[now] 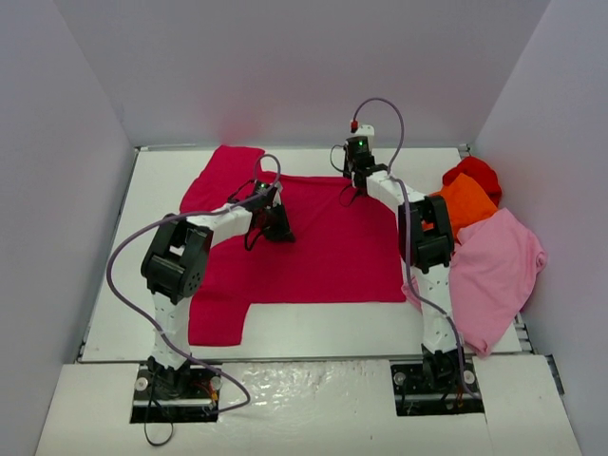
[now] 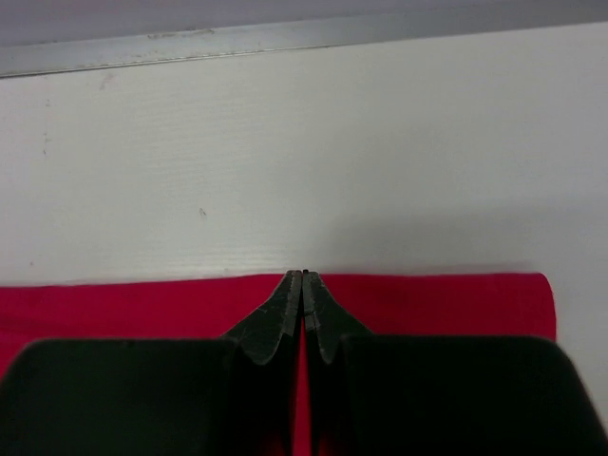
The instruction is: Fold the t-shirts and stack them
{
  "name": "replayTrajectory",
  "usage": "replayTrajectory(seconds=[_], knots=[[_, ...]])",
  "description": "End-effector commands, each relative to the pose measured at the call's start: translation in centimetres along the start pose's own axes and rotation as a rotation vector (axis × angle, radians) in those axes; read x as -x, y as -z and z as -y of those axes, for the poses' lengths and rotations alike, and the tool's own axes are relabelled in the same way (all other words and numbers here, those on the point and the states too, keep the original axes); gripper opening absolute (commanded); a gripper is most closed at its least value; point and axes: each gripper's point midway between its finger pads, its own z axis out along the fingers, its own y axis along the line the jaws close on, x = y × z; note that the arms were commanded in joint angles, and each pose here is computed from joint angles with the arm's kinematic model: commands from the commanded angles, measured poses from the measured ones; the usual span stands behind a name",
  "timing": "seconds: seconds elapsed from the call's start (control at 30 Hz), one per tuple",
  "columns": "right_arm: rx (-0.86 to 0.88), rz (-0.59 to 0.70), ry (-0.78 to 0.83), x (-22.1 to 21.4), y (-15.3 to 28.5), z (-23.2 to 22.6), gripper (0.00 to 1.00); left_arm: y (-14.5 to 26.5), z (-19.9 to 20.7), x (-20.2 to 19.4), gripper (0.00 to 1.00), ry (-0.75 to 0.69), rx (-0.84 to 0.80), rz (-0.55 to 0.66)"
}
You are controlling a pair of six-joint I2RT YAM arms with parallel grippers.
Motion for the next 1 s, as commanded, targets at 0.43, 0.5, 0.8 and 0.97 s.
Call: replayTrajectory(seconds=[0.43, 0.5, 0.8, 0.97], knots=[[-0.107, -0.096, 0.005, 0.0, 1.3, 3.9, 0.00, 0.9, 0.6, 1.1, 0.04, -0.037, 0.009, 0.017], [-0.110, -0.111, 0.005, -0.7, 0.9, 4.1, 0.00, 0.9, 0.6, 1.1, 0.04, -0.037, 0.009, 0.016], [-0.119, -0.162, -0.002, -2.2, 0.4, 5.1, 0.00, 0.7, 0.5, 1.2, 0.04, -0.035, 0.012, 0.012], [-0.137, -0.157, -0.009, -1.9, 0.0, 5.9, 0.00, 0.7, 0.5, 1.2, 0.04, -0.034, 0.010, 0.010]])
